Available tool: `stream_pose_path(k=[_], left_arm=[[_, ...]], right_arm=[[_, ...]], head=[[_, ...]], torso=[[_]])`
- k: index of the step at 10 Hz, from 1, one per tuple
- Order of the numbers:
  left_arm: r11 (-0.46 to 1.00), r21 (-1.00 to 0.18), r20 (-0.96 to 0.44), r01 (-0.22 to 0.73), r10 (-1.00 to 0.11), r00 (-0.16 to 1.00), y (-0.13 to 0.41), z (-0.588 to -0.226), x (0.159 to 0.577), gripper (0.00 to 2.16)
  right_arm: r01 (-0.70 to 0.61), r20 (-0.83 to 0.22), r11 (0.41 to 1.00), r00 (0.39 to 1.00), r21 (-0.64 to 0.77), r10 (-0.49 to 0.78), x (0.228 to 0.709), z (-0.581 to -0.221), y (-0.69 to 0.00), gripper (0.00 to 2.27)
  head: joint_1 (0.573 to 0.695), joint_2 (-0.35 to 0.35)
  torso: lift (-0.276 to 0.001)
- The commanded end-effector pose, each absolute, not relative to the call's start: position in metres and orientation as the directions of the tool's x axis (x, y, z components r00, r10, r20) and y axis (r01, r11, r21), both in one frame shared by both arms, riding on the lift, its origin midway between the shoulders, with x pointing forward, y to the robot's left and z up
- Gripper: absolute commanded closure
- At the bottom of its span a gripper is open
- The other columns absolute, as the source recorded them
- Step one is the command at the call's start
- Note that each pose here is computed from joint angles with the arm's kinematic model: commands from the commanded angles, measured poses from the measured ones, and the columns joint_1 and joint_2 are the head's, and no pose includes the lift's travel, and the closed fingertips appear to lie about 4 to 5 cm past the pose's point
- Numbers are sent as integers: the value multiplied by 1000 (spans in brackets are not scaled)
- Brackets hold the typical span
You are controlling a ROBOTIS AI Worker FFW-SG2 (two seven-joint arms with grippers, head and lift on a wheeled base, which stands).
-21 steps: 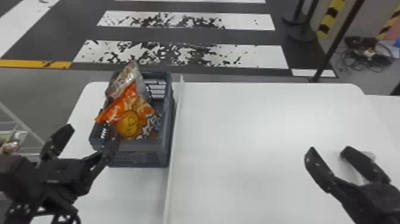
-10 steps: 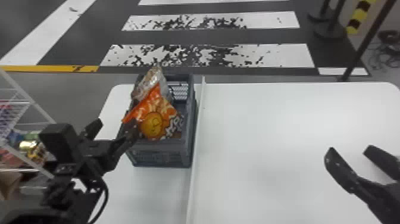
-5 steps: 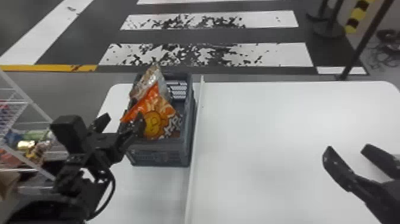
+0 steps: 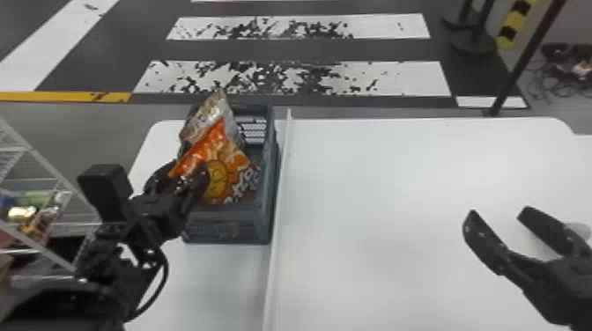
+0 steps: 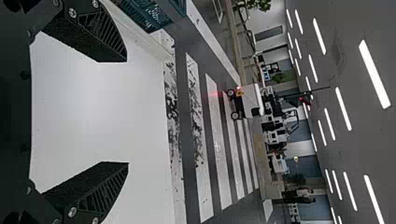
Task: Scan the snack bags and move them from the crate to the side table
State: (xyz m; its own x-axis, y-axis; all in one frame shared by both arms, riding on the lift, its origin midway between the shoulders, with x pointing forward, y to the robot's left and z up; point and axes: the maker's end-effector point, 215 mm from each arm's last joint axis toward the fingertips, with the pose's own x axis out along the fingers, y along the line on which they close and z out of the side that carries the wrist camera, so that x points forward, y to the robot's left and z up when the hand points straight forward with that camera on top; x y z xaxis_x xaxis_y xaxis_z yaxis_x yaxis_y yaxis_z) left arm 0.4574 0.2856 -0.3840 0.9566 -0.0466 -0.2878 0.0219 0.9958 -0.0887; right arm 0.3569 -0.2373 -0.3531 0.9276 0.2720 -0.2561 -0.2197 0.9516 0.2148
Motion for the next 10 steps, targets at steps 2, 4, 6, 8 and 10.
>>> stream_pose_path(k=[2,4,6,8,10], left_arm=[[996,-88,-299,18,-44,953,287,-385,456,1798],[996,-86,-292,26,-50,955,284,-378,454,1804],[999,-37,-210,25,-32,977,273,-340,451,1804],[1000,-20,-124,20,-22,992,268,-300,447,1804],[1000,-14,-48,20,-21,999,261,-262,438,1804]], right_arm=[[-222,-251,950,928,218,275,357,-350,-236,140],[-225,-250,949,928,219,277,357,-349,-234,140],[-225,-257,949,925,220,279,356,-351,-234,140],[-226,-248,949,928,218,278,358,-348,-235,140],[-215,-240,954,934,209,263,362,-346,-240,140]], head=[[695,69],[695,71],[695,69],[695,59],[695,46]], torso=[[-87],[-87],[-87],[-87],[-87]])
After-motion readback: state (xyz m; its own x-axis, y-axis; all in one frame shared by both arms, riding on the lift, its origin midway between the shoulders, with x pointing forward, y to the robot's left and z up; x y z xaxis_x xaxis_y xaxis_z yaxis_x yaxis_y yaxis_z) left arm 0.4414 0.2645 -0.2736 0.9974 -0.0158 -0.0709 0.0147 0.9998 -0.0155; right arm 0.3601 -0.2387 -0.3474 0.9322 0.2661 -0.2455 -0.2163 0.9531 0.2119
